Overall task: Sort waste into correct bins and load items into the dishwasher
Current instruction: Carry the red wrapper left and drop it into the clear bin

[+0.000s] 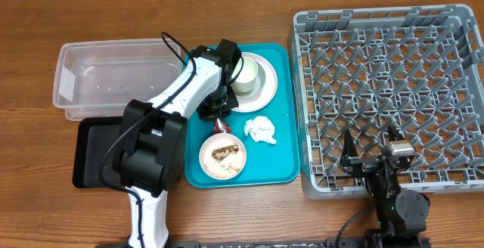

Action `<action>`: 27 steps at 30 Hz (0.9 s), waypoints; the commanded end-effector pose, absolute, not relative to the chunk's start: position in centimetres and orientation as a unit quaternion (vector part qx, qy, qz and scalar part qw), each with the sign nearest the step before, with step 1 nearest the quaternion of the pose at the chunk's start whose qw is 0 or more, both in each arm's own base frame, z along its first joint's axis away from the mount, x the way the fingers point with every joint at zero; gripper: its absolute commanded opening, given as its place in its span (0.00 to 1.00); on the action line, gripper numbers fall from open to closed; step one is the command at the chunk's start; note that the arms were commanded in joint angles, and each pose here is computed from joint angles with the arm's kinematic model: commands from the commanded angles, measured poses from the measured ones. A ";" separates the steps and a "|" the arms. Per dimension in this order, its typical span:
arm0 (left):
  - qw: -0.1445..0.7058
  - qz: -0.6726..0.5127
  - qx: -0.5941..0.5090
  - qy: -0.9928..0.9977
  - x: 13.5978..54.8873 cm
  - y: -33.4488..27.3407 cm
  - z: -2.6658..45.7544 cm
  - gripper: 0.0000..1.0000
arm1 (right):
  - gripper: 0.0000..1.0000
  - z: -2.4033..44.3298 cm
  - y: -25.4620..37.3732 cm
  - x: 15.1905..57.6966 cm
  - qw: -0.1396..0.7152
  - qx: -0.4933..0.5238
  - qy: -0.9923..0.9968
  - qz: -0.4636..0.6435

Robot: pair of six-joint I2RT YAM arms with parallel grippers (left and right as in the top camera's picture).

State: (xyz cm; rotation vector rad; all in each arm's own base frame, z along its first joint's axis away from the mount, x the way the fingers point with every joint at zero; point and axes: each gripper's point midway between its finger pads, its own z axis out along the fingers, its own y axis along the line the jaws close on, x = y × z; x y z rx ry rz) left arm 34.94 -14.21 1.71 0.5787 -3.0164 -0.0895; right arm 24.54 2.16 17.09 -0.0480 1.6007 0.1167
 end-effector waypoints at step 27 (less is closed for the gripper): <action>-0.086 0.027 0.285 -0.954 44.4 -0.4 16.2 0.04 | 1.00 17.0 2.3 24.5 0.697 -0.024 0.714 0.054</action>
